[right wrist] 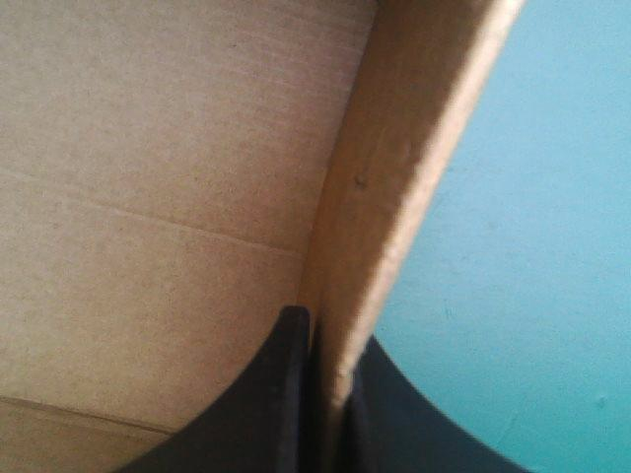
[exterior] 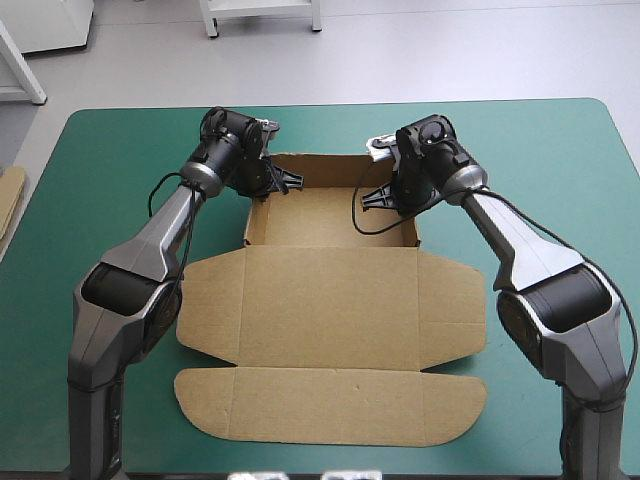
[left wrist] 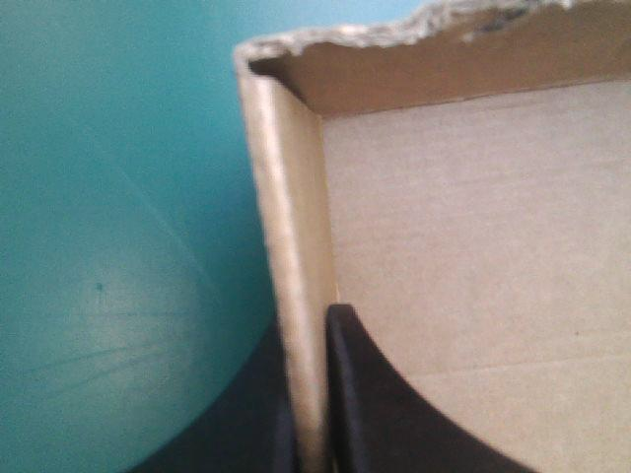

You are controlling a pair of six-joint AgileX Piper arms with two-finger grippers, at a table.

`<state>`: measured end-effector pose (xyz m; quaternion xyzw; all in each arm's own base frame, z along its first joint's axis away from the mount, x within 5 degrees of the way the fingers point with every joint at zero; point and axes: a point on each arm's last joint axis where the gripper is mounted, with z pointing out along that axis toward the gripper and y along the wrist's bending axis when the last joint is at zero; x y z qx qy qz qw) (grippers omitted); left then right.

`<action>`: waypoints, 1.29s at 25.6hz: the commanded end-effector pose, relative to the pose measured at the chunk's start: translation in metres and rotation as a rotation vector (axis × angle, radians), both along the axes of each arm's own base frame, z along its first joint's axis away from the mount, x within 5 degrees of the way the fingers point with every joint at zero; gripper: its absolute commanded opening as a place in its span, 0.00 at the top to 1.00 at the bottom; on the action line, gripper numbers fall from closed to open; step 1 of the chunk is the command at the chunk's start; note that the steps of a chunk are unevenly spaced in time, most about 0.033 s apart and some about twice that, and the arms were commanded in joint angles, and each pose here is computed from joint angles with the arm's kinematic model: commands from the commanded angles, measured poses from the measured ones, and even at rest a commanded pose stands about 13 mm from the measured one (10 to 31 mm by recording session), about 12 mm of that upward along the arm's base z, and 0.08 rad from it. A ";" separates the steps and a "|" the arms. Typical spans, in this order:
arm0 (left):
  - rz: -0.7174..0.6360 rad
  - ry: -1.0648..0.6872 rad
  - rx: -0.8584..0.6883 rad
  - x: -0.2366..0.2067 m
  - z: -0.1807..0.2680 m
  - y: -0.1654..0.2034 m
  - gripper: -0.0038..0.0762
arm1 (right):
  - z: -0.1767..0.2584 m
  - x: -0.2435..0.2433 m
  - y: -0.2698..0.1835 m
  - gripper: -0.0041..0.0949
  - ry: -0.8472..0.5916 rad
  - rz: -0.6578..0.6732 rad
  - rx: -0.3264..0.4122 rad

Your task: Fold the box

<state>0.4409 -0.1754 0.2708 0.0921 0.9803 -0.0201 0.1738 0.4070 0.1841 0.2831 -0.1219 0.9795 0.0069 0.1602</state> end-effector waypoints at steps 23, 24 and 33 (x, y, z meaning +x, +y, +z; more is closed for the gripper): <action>-0.100 -0.021 -0.169 -0.024 0.046 -0.016 0.32 | 0.054 -0.007 0.012 0.27 -0.130 0.061 0.097; -0.100 -0.021 -0.169 -0.024 0.046 -0.016 0.32 | 0.054 -0.007 0.012 0.27 -0.130 0.057 0.099; -0.102 -0.017 -0.134 -0.024 0.045 -0.014 0.32 | 0.055 -0.003 0.004 0.27 -0.174 0.035 0.009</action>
